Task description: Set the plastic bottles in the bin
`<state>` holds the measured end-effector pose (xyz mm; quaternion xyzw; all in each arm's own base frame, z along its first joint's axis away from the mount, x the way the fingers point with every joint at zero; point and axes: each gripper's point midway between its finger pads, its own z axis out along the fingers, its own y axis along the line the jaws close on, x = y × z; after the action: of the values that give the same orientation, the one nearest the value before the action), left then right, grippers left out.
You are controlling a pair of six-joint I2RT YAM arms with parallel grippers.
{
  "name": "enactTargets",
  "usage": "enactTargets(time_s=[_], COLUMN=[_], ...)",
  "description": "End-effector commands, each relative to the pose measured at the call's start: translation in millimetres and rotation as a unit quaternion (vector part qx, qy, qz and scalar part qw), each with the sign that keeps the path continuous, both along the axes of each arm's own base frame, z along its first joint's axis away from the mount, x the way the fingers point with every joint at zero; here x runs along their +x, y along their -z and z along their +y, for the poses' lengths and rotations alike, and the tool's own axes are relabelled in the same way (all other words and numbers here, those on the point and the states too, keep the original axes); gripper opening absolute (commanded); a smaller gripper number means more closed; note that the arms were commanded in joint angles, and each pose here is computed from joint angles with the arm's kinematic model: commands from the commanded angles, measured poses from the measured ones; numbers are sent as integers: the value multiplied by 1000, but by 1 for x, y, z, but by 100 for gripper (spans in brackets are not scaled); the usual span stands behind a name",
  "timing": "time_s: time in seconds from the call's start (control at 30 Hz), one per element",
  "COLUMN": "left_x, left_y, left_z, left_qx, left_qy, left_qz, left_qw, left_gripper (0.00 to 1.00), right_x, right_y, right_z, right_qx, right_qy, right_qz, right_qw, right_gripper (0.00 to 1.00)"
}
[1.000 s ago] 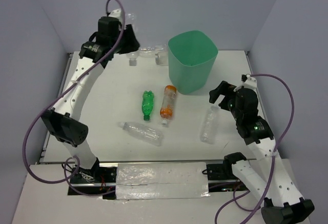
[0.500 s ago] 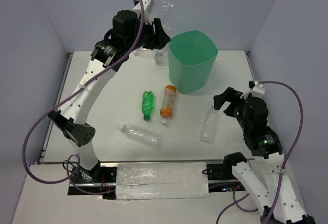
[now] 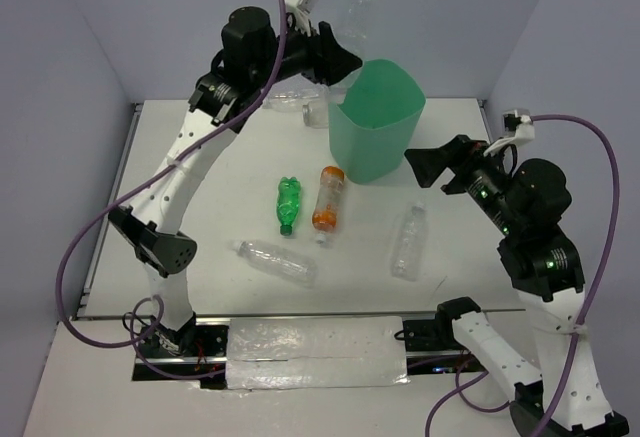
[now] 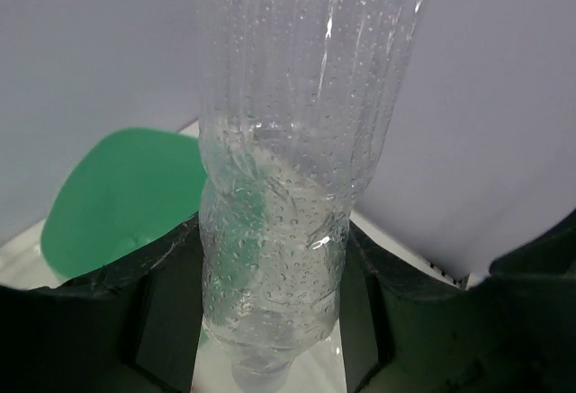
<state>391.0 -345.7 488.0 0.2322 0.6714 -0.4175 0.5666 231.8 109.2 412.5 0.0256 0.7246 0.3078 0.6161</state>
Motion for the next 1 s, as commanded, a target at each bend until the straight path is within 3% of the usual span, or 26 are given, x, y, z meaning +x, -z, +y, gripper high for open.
enactTargets(time_s=[0.0,0.3,0.6,0.67,0.8,0.97], left_x=[13,55,114,122,127,123], left_y=[-34,-48,25,35,56,49], left_z=[-20,-58,-81,-79,-79,-72], left_qx=[-60,-160,-171,-171,-168,-178], left_qy=[27,60,41,42,65,67], left_qz=[-74,-173,-150,-134,-110,-103], left_qw=[995,970,973,975,978,976], left_gripper=[37,45,52,60,97,99], right_x=[-7,-48,-68,-66,-60,-56], right_y=[-14,4,36,42,49,49], right_z=[-3,-32,-54,-55,-56,-55], right_qx=[16,35,16,14,11,12], right_qy=[6,63,111,115,124,125], right_qz=[-23,-39,-3,3,16,16], right_qw=[1000,997,994,993,992,992], right_gripper=[100,100,100,100,100,100])
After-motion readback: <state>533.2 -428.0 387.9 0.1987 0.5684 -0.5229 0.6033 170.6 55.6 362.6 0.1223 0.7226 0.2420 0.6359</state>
